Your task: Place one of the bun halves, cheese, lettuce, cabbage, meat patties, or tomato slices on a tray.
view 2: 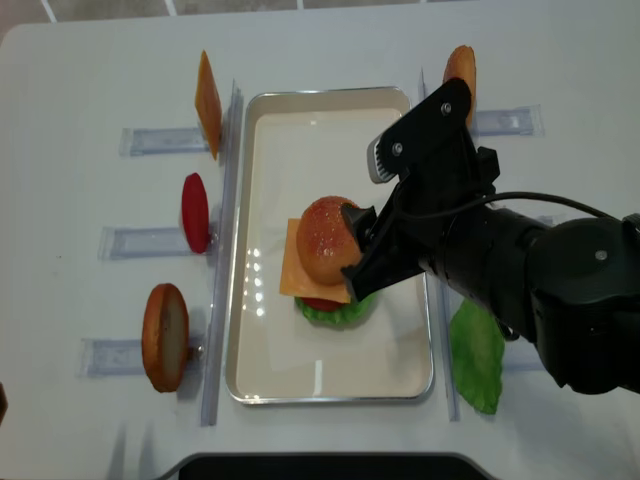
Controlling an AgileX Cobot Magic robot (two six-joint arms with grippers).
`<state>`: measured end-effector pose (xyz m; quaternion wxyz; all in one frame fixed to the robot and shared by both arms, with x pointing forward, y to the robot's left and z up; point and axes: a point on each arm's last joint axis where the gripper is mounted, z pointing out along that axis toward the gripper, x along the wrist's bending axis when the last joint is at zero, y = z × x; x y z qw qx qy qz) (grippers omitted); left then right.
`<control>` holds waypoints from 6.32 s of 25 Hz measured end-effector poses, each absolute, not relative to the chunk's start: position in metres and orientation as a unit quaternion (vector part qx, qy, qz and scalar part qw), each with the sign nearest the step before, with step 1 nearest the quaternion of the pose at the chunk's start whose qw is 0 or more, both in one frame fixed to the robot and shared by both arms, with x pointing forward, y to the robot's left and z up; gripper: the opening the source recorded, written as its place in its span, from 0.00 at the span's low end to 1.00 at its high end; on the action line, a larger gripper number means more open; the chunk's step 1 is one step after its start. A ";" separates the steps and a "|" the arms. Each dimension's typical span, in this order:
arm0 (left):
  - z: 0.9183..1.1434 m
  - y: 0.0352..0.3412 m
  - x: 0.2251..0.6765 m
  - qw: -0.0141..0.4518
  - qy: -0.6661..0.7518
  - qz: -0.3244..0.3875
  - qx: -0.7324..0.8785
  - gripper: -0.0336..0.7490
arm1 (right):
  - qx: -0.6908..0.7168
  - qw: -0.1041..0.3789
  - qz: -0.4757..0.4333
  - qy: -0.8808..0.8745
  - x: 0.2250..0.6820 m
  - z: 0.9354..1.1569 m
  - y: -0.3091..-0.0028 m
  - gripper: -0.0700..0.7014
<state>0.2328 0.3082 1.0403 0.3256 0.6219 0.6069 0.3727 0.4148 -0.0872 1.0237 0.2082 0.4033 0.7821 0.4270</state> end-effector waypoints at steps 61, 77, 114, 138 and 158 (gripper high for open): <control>1.040 0.308 0.233 0.327 0.609 0.372 0.620 0.40 | 0.378 0.212 0.436 0.789 0.459 1.031 -0.137 0.56; 1.040 0.308 0.233 0.327 0.609 0.372 0.620 0.40 | 0.502 0.289 0.319 0.750 0.428 1.078 -0.263 0.50; 1.040 0.308 0.233 0.327 0.609 0.372 0.620 0.40 | 0.624 0.326 0.357 0.615 0.221 1.053 -0.295 0.46; 1.040 0.308 0.233 0.327 0.609 0.372 0.620 0.40 | 0.598 0.328 0.374 0.628 0.229 1.049 -0.291 0.46; 1.040 0.308 0.233 0.327 0.609 0.371 0.619 0.40 | 0.598 0.328 0.374 0.628 0.229 1.049 -0.291 0.46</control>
